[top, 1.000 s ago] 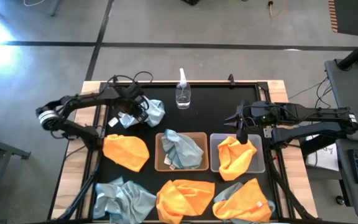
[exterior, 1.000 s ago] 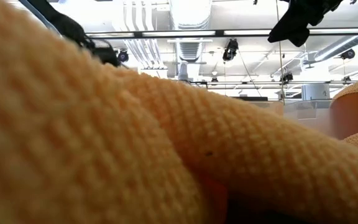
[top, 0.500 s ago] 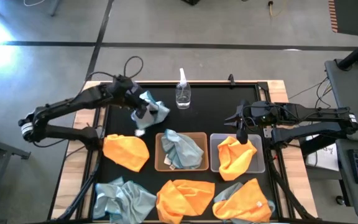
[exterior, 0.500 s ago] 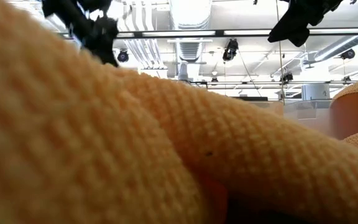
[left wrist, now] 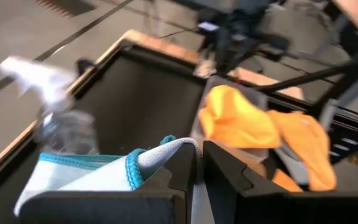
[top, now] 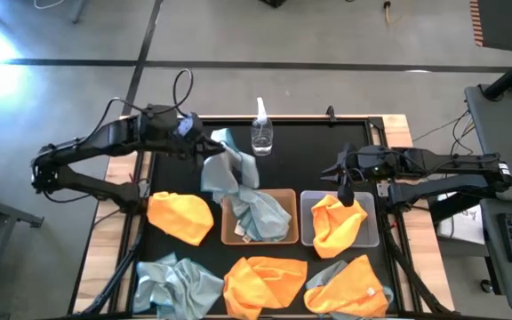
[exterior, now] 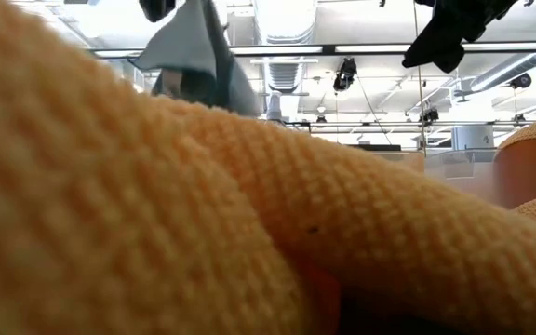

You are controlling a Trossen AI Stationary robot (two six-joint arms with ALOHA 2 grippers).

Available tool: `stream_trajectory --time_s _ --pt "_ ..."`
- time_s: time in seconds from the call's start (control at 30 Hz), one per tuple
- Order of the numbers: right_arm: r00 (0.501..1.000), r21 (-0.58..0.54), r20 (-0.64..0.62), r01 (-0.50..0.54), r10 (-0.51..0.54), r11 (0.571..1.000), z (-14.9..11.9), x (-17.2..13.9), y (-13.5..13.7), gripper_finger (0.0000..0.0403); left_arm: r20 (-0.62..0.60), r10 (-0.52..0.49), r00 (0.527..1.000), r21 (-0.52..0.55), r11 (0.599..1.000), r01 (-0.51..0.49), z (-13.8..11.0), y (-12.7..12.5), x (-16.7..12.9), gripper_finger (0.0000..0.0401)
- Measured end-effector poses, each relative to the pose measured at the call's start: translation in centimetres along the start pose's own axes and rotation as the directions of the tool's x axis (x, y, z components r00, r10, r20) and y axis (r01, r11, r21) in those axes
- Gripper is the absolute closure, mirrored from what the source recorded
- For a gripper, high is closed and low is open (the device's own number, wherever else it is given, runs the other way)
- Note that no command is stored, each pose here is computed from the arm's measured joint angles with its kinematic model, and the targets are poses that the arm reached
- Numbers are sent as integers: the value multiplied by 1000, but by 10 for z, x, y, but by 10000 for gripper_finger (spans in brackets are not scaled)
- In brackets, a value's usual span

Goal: Sort microfiber towel by color & place in baskets
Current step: Put the blue towel into the orange bin, then put the orange towel into the transparent bin

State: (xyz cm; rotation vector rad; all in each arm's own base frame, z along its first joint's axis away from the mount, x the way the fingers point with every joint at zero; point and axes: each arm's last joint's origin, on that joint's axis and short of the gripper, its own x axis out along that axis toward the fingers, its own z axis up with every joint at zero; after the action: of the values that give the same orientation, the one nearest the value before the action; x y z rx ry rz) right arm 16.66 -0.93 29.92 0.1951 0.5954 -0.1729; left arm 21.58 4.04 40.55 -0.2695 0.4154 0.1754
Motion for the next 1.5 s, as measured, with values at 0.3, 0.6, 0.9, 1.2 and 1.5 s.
stream_trajectory --time_s 0.3,0.6,0.9,1.2,1.5 --pt "1000 -1 -9 2 -2 1000 -2 2 0 329 -40 -151 988 71 986 154 12 -46 27 383" --pt "1000 0 -9 2 -2 1000 -3 2 0 321 -90 -267 960 222 934 280 31 -99 54 383" --pt "1000 -1 -11 2 -2 1000 -3 2 0 329 -261 -33 965 300 947 113 33 -112 79 383" --pt "1000 0 -15 -14 14 1000 -3 2 0 319 -428 216 878 353 934 -58 18 -108 101 383" --pt "1000 0 -18 -22 22 1000 -4 2 0 329 -502 257 826 337 938 -87 9 -105 97 383"
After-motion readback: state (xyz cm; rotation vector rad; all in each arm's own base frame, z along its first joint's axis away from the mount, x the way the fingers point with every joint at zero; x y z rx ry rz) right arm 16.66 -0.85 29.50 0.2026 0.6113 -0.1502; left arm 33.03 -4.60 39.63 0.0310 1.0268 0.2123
